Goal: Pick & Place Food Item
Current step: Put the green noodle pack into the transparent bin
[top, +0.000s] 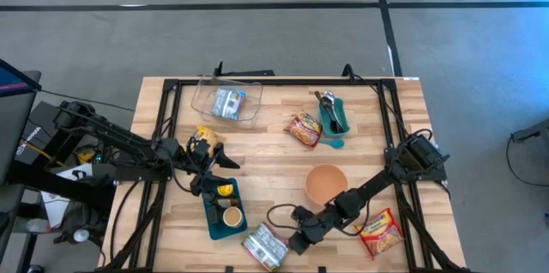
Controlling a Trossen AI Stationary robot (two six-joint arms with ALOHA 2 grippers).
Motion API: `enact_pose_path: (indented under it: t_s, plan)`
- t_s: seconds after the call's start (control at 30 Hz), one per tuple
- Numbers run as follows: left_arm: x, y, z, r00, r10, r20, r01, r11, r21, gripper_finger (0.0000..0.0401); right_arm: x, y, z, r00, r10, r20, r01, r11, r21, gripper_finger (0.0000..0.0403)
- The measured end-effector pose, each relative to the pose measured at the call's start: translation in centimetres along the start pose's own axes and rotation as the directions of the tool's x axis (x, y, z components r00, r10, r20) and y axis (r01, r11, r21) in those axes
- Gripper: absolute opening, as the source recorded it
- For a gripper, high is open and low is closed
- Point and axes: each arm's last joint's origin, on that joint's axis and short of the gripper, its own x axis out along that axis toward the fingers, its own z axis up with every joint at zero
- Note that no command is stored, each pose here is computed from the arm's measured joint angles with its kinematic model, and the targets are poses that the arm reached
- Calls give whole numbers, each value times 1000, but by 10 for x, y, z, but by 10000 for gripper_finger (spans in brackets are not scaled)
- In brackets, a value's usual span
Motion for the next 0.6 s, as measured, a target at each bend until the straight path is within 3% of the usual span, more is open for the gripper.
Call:
enact_pose_path:
  t_s: [0.27, 0.6]
  plan:
    - [0, 0, 0, 1000, 0, 0, 0, 1000, 0, 290, 0, 0, 2, 1000, -2, -2, 2, 1000, -18, 120]
    - [0, 0, 0, 1000, 0, -1, 0, 1000, 0, 290, 0, -4, 3, 997, -39, 63, 40, 999, -1, 124]
